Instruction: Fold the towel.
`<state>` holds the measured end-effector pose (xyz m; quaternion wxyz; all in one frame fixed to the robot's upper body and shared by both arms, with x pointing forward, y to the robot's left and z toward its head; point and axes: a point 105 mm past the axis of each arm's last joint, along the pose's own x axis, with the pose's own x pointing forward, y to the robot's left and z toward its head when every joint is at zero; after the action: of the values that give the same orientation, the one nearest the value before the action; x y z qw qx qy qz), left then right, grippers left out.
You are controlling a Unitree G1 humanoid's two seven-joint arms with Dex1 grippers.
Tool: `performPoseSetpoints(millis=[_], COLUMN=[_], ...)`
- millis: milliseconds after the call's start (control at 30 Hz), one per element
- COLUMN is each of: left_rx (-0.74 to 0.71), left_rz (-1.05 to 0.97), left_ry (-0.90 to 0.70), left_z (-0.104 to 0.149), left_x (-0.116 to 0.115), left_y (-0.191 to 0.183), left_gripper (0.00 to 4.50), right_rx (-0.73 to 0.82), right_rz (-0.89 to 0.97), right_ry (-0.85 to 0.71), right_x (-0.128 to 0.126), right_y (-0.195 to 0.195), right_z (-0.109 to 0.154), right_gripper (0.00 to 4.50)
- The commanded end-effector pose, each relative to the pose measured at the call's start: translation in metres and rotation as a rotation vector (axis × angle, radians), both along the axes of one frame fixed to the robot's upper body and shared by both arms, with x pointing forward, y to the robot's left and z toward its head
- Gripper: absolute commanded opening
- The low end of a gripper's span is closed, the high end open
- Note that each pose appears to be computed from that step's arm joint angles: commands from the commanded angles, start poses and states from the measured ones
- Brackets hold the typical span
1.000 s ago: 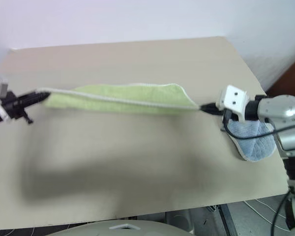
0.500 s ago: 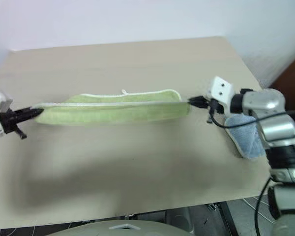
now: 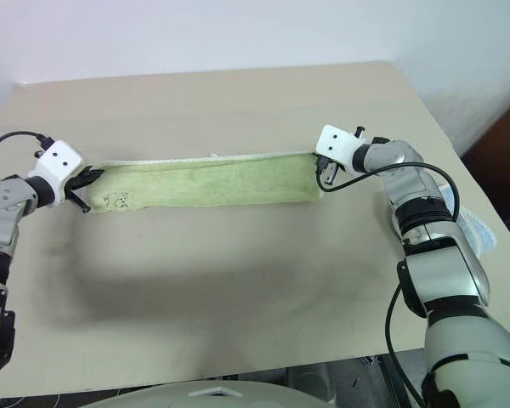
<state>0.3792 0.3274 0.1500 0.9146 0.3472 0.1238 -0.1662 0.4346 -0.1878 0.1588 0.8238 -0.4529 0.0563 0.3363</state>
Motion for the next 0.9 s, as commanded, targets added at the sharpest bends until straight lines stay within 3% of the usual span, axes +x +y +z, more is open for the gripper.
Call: performPoseSetpoints(millis=[33,300,367,400,500,600,800,900], left_rx=[-0.02,-0.059,-0.126,-0.137,-0.186,-0.204,-0.254,-0.264], left_rz=[0.007,0.071,0.061,0.054,0.142,0.175,0.099,-0.029], left_ry=[-0.066,-0.104,-0.126,-0.155,-0.205,-0.258,-0.375,-0.338], left_z=[0.018,0.019,0.024,0.029,0.038,0.046,0.065,0.061], left_x=[0.004,0.003,-0.001,-0.003,-0.009,-0.015,-0.021,-0.023], left_y=[0.003,0.012,0.011,0.011,0.025,0.03,0.01,-0.017], left_gripper=[1.32,4.0,4.5,4.5,4.5,4.5,4.5,4.5], right_rx=[0.007,0.013,0.037,0.068,0.279,0.55,1.096,1.266], right_rz=[0.003,-0.047,-0.083,-0.104,-0.196,-0.242,-0.316,-0.423], right_ry=[-0.044,-0.158,-0.189,-0.193,-0.167,-0.03,0.463,0.632], right_x=[0.0,-0.007,-0.01,-0.013,-0.023,-0.04,-0.084,-0.092], right_y=[-0.007,-0.029,-0.039,-0.044,-0.06,-0.058,-0.008,0.008], right_z=[0.015,0.029,0.035,0.039,0.051,0.046,0.006,-0.011], right_gripper=[0.65,3.24,3.9,4.18,4.18,4.5,4.5,4.5])
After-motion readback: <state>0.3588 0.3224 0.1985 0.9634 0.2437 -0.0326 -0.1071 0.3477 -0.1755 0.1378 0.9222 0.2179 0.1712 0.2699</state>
